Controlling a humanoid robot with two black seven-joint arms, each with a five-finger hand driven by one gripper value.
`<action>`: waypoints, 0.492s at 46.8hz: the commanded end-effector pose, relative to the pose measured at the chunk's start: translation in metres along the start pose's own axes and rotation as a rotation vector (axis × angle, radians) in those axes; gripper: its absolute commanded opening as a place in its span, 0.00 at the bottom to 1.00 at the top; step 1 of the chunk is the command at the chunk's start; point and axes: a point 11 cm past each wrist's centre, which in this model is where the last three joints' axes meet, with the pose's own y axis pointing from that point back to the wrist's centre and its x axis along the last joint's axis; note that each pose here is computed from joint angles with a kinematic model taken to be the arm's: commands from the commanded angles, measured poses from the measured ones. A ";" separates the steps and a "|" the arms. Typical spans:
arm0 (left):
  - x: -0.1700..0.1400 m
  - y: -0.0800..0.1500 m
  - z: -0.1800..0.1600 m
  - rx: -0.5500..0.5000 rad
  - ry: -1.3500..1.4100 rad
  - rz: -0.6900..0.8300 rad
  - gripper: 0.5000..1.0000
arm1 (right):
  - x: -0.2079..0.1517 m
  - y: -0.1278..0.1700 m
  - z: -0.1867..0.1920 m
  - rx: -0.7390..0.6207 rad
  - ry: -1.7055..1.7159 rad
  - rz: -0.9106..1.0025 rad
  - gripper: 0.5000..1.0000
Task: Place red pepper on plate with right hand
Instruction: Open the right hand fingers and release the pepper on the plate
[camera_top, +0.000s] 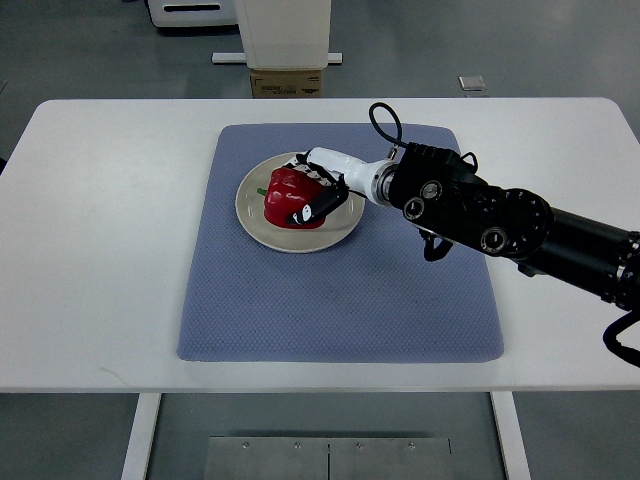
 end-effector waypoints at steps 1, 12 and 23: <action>0.000 0.000 0.000 -0.001 0.000 0.000 1.00 | -0.002 0.000 0.006 -0.014 -0.010 0.003 0.00; 0.000 0.000 0.000 -0.001 0.000 0.000 1.00 | -0.001 0.000 0.011 -0.024 -0.015 0.012 0.00; 0.000 0.000 0.000 0.001 0.000 0.000 1.00 | 0.008 0.000 0.011 -0.012 -0.043 0.067 0.65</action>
